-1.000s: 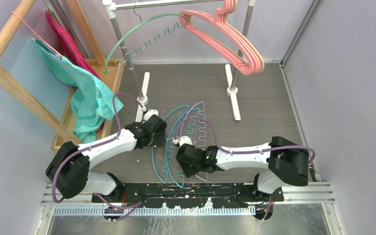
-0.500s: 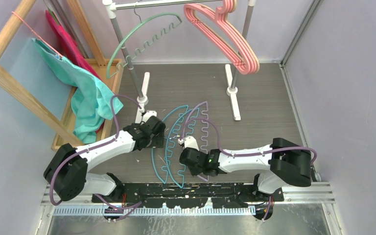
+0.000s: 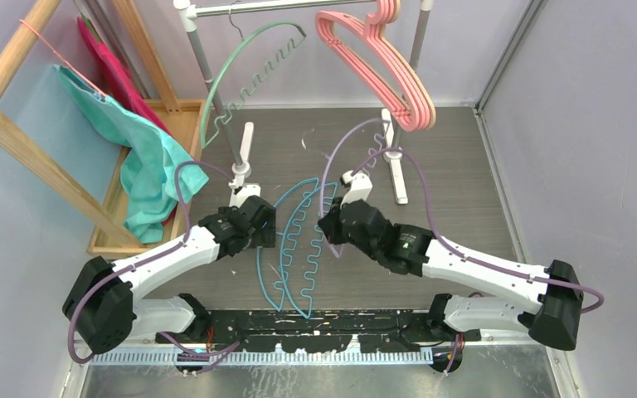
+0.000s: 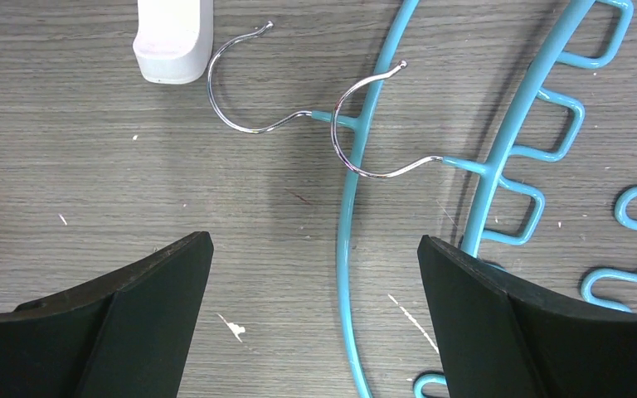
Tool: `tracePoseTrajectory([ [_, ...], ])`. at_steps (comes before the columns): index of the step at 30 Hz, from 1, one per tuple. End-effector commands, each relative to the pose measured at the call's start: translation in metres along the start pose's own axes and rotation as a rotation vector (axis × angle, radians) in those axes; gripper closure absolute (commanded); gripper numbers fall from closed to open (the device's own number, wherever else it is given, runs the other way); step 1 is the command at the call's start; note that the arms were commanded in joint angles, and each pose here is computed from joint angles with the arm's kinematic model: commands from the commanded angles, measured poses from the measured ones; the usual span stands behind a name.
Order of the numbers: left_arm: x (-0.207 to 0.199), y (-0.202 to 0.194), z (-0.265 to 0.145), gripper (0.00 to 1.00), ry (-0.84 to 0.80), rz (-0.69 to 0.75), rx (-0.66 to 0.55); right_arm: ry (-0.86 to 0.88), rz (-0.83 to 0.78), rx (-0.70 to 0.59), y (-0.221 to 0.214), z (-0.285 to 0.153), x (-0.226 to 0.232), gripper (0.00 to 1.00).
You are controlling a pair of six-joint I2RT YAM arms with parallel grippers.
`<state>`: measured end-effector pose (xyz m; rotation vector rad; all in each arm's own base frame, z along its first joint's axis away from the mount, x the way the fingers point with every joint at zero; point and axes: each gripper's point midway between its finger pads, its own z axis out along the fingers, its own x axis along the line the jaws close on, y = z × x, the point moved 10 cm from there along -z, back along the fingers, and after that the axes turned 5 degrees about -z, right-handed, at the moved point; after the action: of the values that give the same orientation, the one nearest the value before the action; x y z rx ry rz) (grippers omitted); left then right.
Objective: Organize the hangers
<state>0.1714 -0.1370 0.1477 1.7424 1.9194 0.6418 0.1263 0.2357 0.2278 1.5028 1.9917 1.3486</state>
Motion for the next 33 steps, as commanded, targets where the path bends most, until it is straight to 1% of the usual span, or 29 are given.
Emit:
tracePoseTrajectory([
  [1,0.002,0.007,-0.005,0.02,0.008,-0.031,-0.046,0.251,0.149,-0.289,0.082,-0.020,0.037,0.99],
  [5,0.003,0.006,-0.006,0.02,0.008,-0.032,-0.047,0.434,0.182,-0.362,0.116,-0.027,0.066,0.99],
  [6,0.003,0.007,-0.006,0.02,0.007,-0.034,-0.050,0.492,0.182,-0.363,0.123,-0.029,0.074,0.99],
  [11,0.004,0.007,-0.008,0.02,0.003,-0.037,-0.058,0.633,0.192,-0.419,0.158,-0.035,0.100,0.99],
  [17,0.005,0.004,-0.007,0.02,-0.002,-0.039,-0.058,0.694,0.170,-0.523,0.198,-0.042,0.116,0.99],
  [21,0.006,0.002,-0.006,0.02,0.000,-0.041,-0.055,0.744,0.182,-0.550,0.219,-0.035,0.120,0.99],
  [26,0.008,-0.001,-0.004,0.02,0.004,-0.042,-0.058,0.770,0.190,-0.609,0.243,-0.028,0.118,0.99],
  [33,0.009,-0.003,-0.003,0.02,0.010,-0.039,-0.055,0.780,0.225,-0.626,0.273,-0.002,0.102,0.99],
])
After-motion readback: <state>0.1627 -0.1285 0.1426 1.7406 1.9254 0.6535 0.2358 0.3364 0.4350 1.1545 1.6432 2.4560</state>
